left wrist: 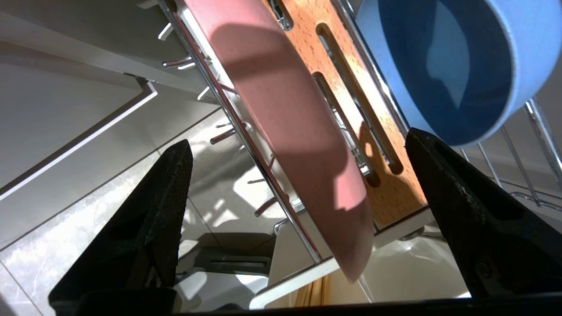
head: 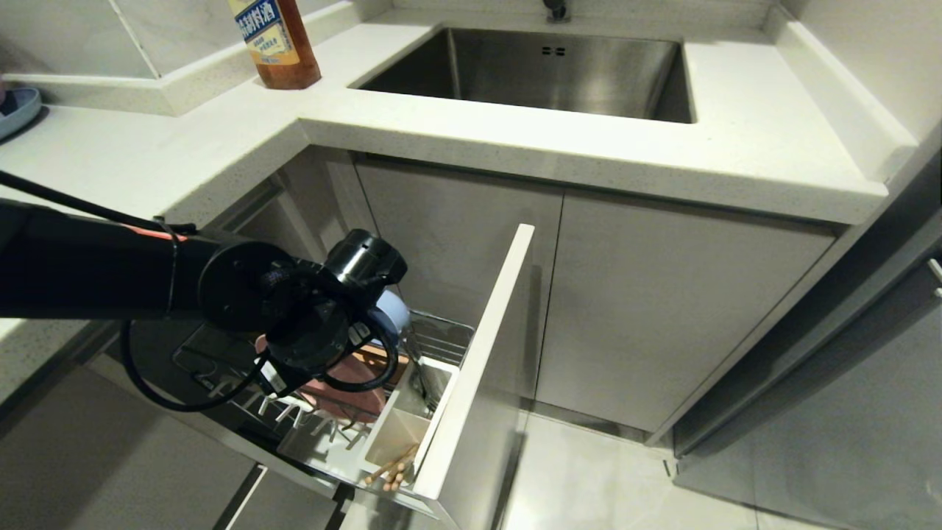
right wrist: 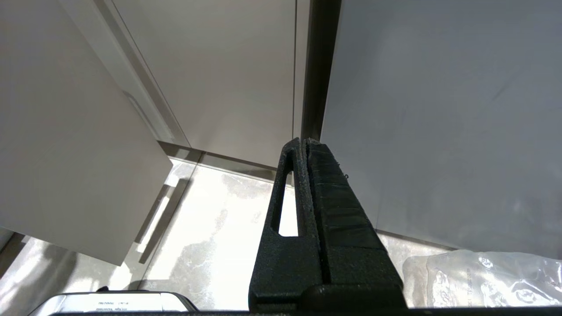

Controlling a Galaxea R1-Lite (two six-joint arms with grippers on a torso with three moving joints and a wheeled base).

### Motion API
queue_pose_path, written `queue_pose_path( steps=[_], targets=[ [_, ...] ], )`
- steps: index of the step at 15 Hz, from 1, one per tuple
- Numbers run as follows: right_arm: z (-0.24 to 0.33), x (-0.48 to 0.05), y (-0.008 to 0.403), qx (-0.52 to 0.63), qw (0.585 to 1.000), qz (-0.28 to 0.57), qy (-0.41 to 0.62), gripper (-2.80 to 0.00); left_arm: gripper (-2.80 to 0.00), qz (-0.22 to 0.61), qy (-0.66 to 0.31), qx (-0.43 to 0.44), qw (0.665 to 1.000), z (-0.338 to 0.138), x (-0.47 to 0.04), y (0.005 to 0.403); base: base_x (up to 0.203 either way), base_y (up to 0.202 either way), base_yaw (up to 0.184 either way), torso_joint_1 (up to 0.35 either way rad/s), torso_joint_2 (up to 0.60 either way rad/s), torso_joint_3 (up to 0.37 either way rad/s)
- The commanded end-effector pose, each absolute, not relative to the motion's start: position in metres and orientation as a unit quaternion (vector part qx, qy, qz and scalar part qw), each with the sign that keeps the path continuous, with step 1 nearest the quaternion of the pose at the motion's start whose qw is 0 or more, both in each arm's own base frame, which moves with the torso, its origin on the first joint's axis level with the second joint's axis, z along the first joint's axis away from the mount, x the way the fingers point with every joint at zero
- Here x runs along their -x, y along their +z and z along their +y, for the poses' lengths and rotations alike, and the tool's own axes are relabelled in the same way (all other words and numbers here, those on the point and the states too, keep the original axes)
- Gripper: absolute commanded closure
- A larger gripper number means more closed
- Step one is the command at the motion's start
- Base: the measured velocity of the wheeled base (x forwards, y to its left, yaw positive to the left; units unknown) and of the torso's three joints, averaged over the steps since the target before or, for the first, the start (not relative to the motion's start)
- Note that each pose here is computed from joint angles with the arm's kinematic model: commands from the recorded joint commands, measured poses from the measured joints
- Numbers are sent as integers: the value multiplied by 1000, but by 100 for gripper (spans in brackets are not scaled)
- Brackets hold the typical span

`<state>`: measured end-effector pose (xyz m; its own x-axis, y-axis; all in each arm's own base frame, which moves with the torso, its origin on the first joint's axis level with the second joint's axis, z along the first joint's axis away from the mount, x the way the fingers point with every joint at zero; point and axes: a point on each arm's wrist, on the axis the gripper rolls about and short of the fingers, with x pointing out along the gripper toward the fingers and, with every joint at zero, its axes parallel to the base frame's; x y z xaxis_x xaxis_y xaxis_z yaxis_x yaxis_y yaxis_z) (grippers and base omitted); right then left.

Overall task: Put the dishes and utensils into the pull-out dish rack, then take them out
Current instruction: Take the plate out of the cupboard

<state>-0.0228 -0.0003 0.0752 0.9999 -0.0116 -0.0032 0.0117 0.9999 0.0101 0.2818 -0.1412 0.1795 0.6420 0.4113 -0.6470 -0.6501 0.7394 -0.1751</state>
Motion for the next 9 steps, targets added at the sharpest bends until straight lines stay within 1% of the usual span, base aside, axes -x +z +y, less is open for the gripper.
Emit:
queue_pose_path(
  steps=[1, 3, 4, 9],
  targets=[
    [0, 23, 75, -5, 1000, 3, -6, 0, -280, 297, 305, 202, 882, -140, -282, 179, 0, 0, 0, 0, 0, 0],
    [0, 23, 75, -5, 1000, 2, -6, 0, -280, 300, 302, 204, 882, -140, -282, 179, 0, 0, 0, 0, 0, 0],
    [0, 23, 75, -5, 1000, 2, -5, 0, 0, 301, 303, 203, 881, -140, -282, 178, 0, 0, 0, 0, 0, 0],
    [0, 23, 74, -5, 1000, 3, -6, 0, 0, 301, 303, 202, 881, -139, -282, 178, 0, 0, 0, 0, 0, 0]
  ],
)
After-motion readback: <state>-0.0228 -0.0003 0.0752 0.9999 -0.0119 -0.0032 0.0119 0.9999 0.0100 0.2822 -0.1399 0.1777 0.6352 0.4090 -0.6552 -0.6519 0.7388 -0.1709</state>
